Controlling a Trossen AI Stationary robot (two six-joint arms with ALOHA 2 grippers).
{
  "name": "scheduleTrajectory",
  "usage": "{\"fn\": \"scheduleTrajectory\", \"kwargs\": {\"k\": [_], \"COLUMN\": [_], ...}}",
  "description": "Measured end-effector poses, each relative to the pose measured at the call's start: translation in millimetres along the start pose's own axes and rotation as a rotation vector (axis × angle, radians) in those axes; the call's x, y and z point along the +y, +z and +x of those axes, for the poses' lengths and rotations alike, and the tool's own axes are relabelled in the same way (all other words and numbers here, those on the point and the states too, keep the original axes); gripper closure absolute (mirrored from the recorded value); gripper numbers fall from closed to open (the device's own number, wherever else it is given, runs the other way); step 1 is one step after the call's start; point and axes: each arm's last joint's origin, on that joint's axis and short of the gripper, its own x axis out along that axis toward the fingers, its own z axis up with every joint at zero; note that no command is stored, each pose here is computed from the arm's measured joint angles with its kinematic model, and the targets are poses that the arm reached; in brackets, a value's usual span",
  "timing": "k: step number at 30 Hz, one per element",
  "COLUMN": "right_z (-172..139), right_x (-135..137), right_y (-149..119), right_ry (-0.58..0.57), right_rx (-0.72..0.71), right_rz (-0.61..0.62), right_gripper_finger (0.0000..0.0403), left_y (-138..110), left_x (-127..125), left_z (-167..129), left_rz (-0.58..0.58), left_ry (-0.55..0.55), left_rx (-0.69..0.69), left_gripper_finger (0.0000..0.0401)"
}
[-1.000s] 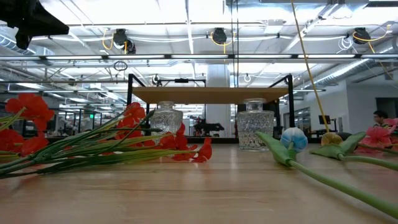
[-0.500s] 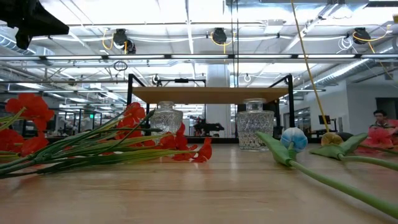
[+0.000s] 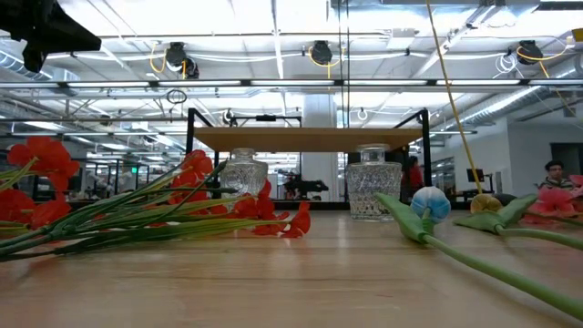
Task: Pick and place flowers into a vace then onto a shelf
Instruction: Put the pink flowers into the right transparent vase
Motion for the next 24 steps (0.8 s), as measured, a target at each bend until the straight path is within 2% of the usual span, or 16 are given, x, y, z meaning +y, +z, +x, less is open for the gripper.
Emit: {"fn": "scheduleTrajectory", "kwargs": {"k": [5, 10, 17, 24], "right_z": [1, 2, -9, -33], "right_x": [0, -1, -2, -2], "right_y": [1, 3, 4, 11], "right_ry": [0.014, 0.024, 0.157, 0.411], "right_rx": [-0.016, -0.052, -0.14, -0.307], "right_rz": [-0.04, -0.062, -0.095, -0.09], "right_gripper_finger": [0.0391, 0.0398, 0.0402, 0.0402], "left_y": [0, 0, 0, 0], "left_x": [0, 0, 0, 0], "left_z": [0, 0, 0, 0], "left_rz": [0.0, 0.0, 0.0, 0.0], "left_ry": [0.0, 0.0, 0.0, 0.0], "left_rx": [0.0, 0.0, 0.0, 0.0], "left_gripper_finger": [0.035, 0.035, 0.035, 0.035]}}
